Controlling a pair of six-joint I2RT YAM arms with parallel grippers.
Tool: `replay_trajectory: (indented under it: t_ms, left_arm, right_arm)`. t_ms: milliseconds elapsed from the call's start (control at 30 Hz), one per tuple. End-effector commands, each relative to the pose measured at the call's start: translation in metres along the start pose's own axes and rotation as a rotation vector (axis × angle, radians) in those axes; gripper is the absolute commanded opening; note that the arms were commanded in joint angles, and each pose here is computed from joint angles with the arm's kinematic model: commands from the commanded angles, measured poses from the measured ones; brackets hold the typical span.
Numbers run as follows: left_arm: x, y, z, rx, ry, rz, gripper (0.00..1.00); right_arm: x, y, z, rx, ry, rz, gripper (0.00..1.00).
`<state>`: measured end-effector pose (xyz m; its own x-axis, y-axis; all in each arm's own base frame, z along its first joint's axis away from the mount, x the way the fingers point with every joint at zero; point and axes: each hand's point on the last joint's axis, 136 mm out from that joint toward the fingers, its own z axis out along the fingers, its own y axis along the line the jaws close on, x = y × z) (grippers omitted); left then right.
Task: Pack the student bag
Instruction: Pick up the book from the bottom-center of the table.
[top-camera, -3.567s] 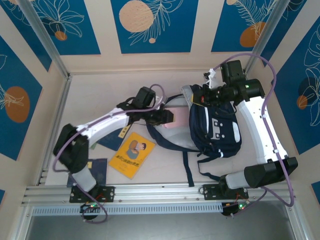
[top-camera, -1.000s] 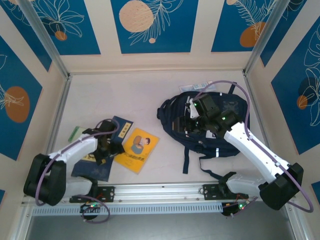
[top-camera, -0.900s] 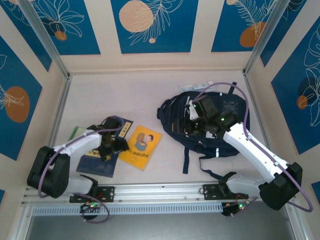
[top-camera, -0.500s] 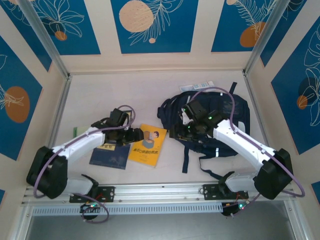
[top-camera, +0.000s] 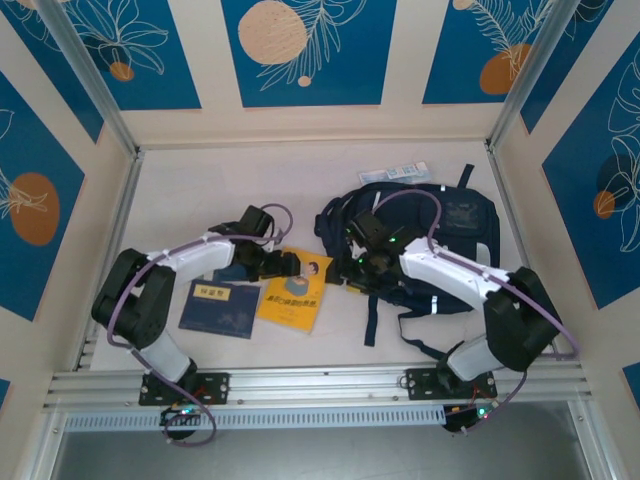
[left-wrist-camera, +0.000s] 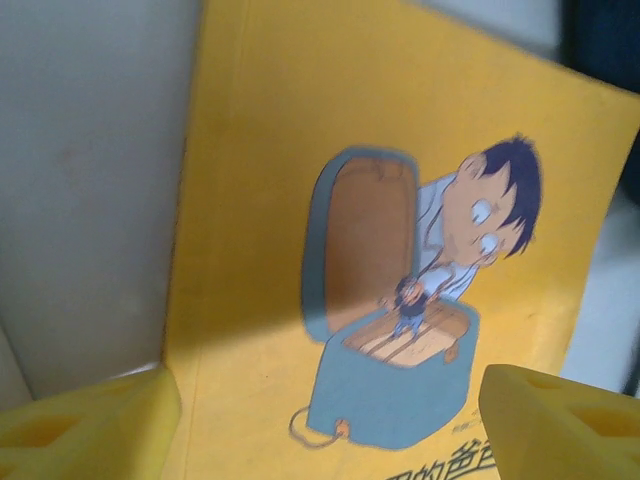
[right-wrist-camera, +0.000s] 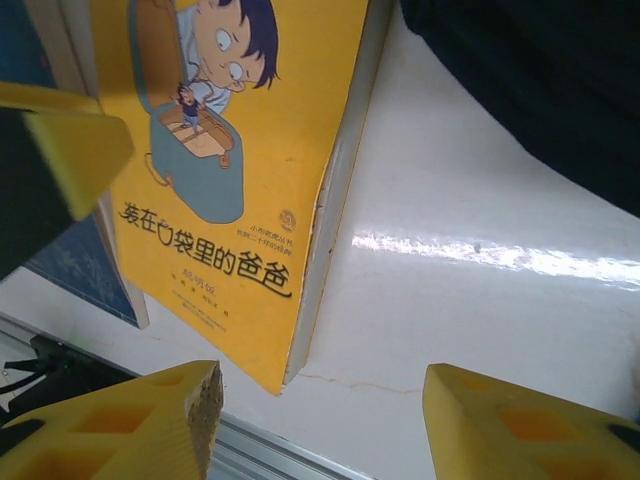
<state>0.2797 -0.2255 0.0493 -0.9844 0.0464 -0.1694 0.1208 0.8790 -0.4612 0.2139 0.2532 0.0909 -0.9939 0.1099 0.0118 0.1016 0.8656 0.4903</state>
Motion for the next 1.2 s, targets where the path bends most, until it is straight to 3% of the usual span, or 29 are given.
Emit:
replay_trajectory:
  t_ms: [0,467,733,933,1167]
  left_arm:
    - [-0.007,0.002,0.003,-0.025,-0.003,0.047,0.8]
    - [0.029,0.019,-0.001,-0.064,0.087,0.059,0.8]
    - [0.046,0.012,0.01,-0.004,0.157,0.04,0.79]
    - [0.063,-0.026,0.02,0.132,0.225,0.059,0.76]
    - [0.064,-0.04,0.016,0.159,0.243,0.06,0.72]
  right_arm:
    - [0.006,0.004,0.022,-0.009,0.071,0.053,0.58]
    - [-0.013,-0.002,0.081,0.036,0.163,0.138,0.56]
    - [-0.016,-0.005,0.1,0.036,0.205,0.156,0.45]
    - [-0.022,0.015,0.103,-0.088,0.227,0.147,0.38]
    - [-0.021,0.035,0.093,-0.232,0.272,0.121,0.31]
